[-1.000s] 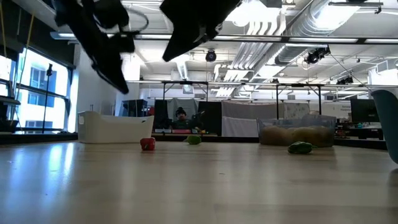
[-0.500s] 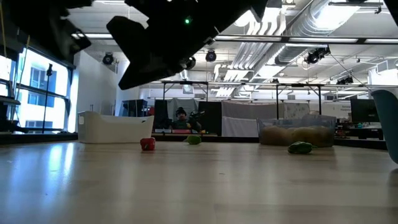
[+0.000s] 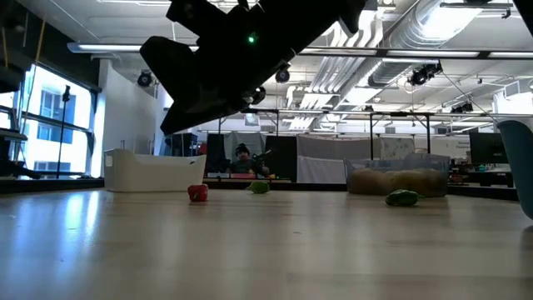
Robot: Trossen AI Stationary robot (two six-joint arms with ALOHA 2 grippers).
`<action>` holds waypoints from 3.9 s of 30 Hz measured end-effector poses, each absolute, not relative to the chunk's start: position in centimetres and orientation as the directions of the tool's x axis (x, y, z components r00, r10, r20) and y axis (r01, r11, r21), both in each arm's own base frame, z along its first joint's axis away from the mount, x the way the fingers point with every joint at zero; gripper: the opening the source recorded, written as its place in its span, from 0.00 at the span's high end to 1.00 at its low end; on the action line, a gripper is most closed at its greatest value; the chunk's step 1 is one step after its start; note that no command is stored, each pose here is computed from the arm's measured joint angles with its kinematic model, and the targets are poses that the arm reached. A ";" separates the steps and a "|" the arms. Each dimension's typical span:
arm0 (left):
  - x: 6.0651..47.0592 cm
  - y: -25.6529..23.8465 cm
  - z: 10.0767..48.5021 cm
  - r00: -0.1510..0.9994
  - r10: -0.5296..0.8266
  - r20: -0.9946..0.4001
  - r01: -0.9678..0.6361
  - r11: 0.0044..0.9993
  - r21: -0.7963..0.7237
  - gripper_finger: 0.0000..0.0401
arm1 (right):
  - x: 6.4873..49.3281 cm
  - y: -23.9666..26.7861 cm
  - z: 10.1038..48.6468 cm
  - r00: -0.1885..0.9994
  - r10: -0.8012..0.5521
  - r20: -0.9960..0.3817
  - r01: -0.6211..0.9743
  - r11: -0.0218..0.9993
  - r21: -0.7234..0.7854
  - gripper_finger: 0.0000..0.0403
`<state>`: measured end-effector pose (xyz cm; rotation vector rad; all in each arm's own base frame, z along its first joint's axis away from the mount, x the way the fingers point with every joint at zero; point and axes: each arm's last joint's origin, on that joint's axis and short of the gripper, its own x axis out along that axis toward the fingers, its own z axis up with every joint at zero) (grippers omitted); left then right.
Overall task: Sort produce into baskets
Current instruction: Put the green chili pepper into the white bin, then put the red chili pepper into the white bin
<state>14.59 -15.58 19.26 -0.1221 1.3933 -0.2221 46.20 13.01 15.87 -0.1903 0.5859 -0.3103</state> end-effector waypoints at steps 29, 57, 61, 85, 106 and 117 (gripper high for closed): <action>15.7 -20.0 14.7 0.062 -0.146 -0.987 0.047 0.989 -0.144 0.91 | 46.0 13.3 15.7 0.780 -0.339 -0.527 0.210 0.934 -0.290 1.00; 17.5 13.2 22.1 0.120 0.498 -0.859 -0.722 0.637 0.268 0.99 | 46.3 12.2 15.8 0.770 -0.379 -0.513 0.241 0.918 -0.315 1.00; 16.9 16.3 20.0 0.080 0.408 -0.909 -0.722 0.652 0.229 0.99 | 46.3 12.2 15.8 0.770 -0.379 -0.513 0.241 0.918 -0.315 1.00; 19.0 14.9 20.6 0.348 0.525 -0.777 -0.669 0.719 0.186 0.57 | 45.9 10.6 15.1 0.699 -0.391 -0.599 0.222 0.914 -0.338 1.00; 15.0 4.8 22.2 0.909 0.415 -0.052 -0.417 0.893 -0.167 0.56 | 45.5 7.5 12.6 0.730 -0.418 -0.540 0.518 0.855 0.038 0.85; 14.9 3.2 21.9 0.944 0.328 -0.029 -0.329 0.932 -0.151 0.56 | 46.3 4.6 9.7 0.710 -0.406 -0.576 0.486 0.874 -0.017 0.41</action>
